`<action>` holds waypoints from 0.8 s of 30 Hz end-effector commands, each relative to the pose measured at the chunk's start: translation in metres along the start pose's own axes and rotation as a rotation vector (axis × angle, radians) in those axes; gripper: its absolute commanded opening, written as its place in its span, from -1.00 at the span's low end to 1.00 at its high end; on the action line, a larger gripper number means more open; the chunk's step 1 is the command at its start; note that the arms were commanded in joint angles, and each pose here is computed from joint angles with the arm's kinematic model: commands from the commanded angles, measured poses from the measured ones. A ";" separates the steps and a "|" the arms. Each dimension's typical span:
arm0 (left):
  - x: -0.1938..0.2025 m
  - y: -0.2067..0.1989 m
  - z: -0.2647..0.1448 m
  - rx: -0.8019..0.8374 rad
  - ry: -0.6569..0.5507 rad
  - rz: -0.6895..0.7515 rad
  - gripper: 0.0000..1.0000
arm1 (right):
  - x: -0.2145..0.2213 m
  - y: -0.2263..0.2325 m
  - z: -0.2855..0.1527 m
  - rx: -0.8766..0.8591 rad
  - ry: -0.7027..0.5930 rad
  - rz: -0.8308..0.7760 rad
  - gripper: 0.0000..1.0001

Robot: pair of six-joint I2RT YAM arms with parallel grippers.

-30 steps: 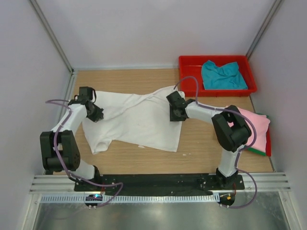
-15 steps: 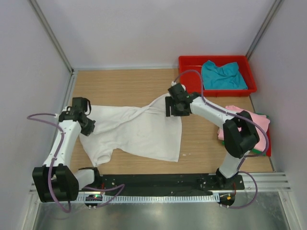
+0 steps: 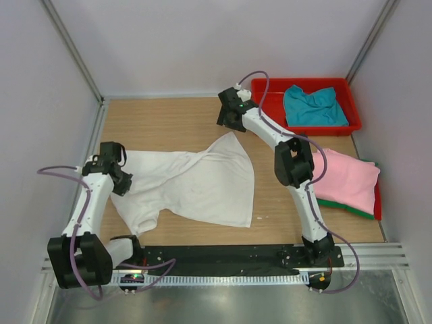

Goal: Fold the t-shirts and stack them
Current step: Flatten the tshirt out

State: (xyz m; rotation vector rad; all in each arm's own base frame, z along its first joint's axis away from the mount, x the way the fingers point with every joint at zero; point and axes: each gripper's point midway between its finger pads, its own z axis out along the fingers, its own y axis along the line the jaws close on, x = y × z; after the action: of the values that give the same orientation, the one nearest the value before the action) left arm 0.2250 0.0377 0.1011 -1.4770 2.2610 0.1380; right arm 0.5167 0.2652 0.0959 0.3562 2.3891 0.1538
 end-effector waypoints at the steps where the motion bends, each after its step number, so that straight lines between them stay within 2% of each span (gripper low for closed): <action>1: -0.010 -0.010 0.000 0.038 -0.030 -0.008 -1.00 | -0.017 0.002 0.003 0.048 -0.046 0.055 0.46; 5: -0.011 -0.011 0.005 0.030 -0.025 0.010 -0.99 | -0.007 0.007 0.021 0.037 -0.032 0.090 0.35; 9: -0.015 -0.010 0.008 0.016 -0.022 0.028 -0.99 | 0.009 -0.004 0.033 0.089 0.000 0.069 0.34; 16: -0.015 -0.011 0.011 0.006 -0.013 0.050 -0.99 | 0.016 -0.007 0.043 0.095 -0.009 0.055 0.02; 24: -0.017 -0.008 0.012 -0.008 -0.020 0.075 -0.99 | 0.025 -0.010 0.056 0.115 0.002 0.034 -0.03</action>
State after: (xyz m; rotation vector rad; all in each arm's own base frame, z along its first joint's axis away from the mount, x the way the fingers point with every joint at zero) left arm 0.2295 0.0443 0.0862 -1.4196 2.3505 0.1777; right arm 0.5247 0.2624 0.0336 0.4456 2.4434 0.0497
